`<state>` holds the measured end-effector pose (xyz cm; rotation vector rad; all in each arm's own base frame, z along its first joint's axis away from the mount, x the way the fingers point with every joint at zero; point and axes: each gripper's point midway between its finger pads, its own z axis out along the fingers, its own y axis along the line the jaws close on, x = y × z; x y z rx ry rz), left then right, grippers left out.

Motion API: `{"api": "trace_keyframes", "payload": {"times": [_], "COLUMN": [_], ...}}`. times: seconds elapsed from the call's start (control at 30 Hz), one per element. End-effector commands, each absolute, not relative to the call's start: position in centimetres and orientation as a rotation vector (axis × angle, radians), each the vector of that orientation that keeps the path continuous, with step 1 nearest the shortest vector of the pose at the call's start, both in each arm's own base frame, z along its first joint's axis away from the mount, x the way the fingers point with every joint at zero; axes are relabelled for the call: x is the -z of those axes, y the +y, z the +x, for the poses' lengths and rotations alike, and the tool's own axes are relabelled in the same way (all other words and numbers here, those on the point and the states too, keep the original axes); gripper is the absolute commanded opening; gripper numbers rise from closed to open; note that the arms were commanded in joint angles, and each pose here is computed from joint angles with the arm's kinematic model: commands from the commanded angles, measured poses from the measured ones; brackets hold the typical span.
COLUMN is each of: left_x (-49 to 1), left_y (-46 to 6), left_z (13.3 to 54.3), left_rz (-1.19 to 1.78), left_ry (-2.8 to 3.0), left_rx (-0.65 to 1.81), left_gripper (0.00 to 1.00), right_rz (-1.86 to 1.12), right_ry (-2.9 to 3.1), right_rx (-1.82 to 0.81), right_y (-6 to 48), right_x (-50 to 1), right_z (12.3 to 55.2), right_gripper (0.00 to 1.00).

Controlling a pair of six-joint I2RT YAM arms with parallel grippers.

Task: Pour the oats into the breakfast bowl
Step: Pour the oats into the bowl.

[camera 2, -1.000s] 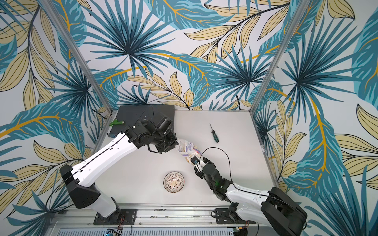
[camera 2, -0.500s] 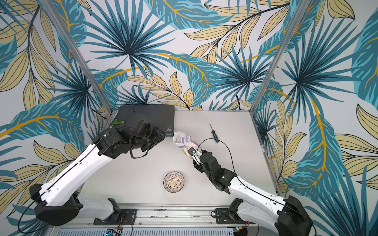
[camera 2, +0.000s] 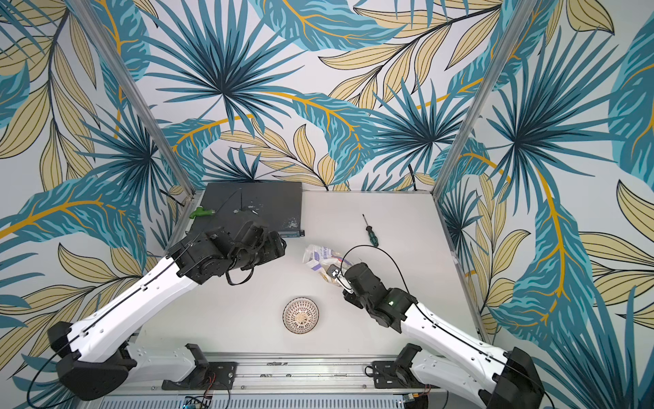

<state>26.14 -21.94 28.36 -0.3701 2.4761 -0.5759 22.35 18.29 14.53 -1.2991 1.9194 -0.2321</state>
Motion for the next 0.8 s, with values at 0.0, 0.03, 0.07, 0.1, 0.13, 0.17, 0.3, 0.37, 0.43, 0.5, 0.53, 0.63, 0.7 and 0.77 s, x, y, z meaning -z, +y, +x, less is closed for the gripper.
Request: {"api": "trace_keyframes", "payload": {"times": [0.0,0.03,0.07,0.1,0.13,0.17,0.3,0.37,0.43,0.5,0.53,0.63,0.7,0.77], "left_x": [-27.6,-27.1,-26.6,-26.3,-26.0,-25.6,-24.6,-24.5,-24.6,-24.7,-24.8,-25.0,-24.5,-23.9], "left_y": [-22.6,-22.6,-23.3,-23.6,-23.8,-23.7,-23.3,-23.3,-23.8,-23.7,-23.6,-23.3,-23.4,-23.8], "left_z": [25.2,25.0,24.4,24.2,24.0,23.9,23.4,23.1,22.7,22.4,22.3,21.9,21.6,21.3], "left_rz": [-0.28,-0.277,-0.254,-0.245,-0.242,-0.248,-0.282,-0.289,-0.282,-0.323,-0.35,-0.426,-0.462,-0.482], "left_ry": [2.506,2.515,2.54,2.543,2.545,2.545,2.553,2.563,2.555,2.534,2.515,2.464,2.46,2.479], "left_rx": [0.629,0.635,0.687,0.717,0.737,0.745,0.75,0.773,0.832,0.88,0.907,0.992,1.033,1.061], "left_gripper": [0.79,0.79,0.79,0.78,0.79,0.79,0.81,0.81,0.82,0.82,0.82,0.82,0.82,0.82], "right_rz": [-1.243,-1.262,-1.284,-1.293,-1.299,-1.303,-1.343,-1.387,-1.432,-1.469,-1.481,-1.508,-1.532,-1.556], "right_ry": [1.817,1.824,1.825,1.821,1.814,1.802,1.775,1.77,1.765,1.758,1.752,1.725,1.706,1.69], "right_rx": [0.215,0.222,0.221,0.218,0.212,0.204,0.193,0.226,0.249,0.255,0.257,0.251,0.265,0.293], "right_y": [19.2,19.0,18.9,18.8,18.8,18.8,18.7,18.4,18.2,18.2,18.3,18.4,18.3,18.1], "right_x": [-18.4,-18.0,-17.6,-17.5,-17.5,-17.7,-17.7,-16.8,-16.1,-15.7,-15.7,-16.1,-16.2,-16.4], "right_z": [22.9,22.7,22.3,22.1,21.8,21.6,20.5,20.1,19.6,19.2,19.0,18.5,18.3,18.2], "right_gripper": [0.0,0.0,0.0,0.0,0.0,0.0,0.0,0.0,0.0,0.0,0.0,0.0,0.0,0.0]}}
